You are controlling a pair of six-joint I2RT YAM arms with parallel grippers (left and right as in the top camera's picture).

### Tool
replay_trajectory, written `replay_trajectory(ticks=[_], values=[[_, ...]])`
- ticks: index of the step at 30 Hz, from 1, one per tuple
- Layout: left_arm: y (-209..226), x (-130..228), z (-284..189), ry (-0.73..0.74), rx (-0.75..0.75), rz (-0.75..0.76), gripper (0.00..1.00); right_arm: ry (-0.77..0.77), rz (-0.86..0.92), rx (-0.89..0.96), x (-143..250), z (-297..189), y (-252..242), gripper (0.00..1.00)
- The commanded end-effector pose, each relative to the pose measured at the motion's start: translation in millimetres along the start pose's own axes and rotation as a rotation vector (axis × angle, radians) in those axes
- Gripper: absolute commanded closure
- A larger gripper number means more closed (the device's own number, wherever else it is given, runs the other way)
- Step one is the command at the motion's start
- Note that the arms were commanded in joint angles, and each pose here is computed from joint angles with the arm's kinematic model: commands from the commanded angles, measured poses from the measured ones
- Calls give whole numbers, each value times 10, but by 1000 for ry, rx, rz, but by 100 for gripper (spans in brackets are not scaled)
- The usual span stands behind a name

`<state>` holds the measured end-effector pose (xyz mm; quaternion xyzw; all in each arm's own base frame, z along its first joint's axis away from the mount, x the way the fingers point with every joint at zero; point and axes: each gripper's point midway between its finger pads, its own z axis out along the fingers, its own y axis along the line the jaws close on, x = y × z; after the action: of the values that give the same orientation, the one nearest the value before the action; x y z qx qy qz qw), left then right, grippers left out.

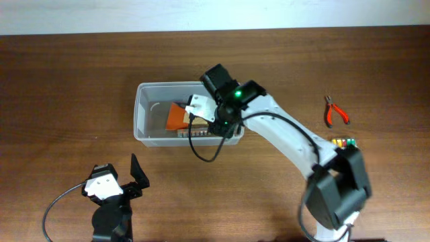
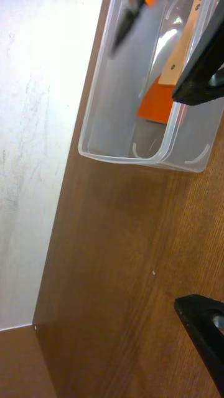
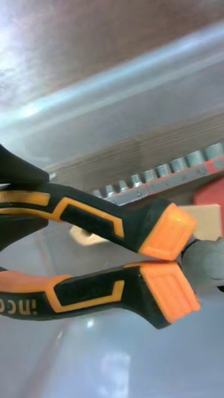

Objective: Pack container
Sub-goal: 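Carry the orange-black pliers into the container and release them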

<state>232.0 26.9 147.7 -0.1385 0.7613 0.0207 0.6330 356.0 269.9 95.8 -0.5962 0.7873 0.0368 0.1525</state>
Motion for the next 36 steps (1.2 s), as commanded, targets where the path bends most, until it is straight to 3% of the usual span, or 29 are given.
replay_trajectory(ticks=[1,9,10,11,12,17,26,32,36], values=[[1,10,0,0,-1,10,1,-19,-9,-41,-86,190,33,96],[1,10,0,0,-1,10,1,-19,17,-45,-105,423,3,96],[1,10,0,0,-1,10,1,-22,17,-43,-113,421,-4,91],[1,10,0,0,-1,10,1,-23,23,-41,-116,418,-9,70],[1,10,0,0,-1,10,1,-24,35,-41,-119,417,-11,58],[1,10,0,0,-1,10,1,-57,138,-18,-242,309,-95,31],[1,10,0,0,-1,10,1,-134,386,138,-481,-599,-517,30],[1,10,0,0,-1,10,1,-31,638,402,109,-1485,-958,30],[1,10,0,0,-1,10,1,16,767,473,623,-1919,-1093,26]])
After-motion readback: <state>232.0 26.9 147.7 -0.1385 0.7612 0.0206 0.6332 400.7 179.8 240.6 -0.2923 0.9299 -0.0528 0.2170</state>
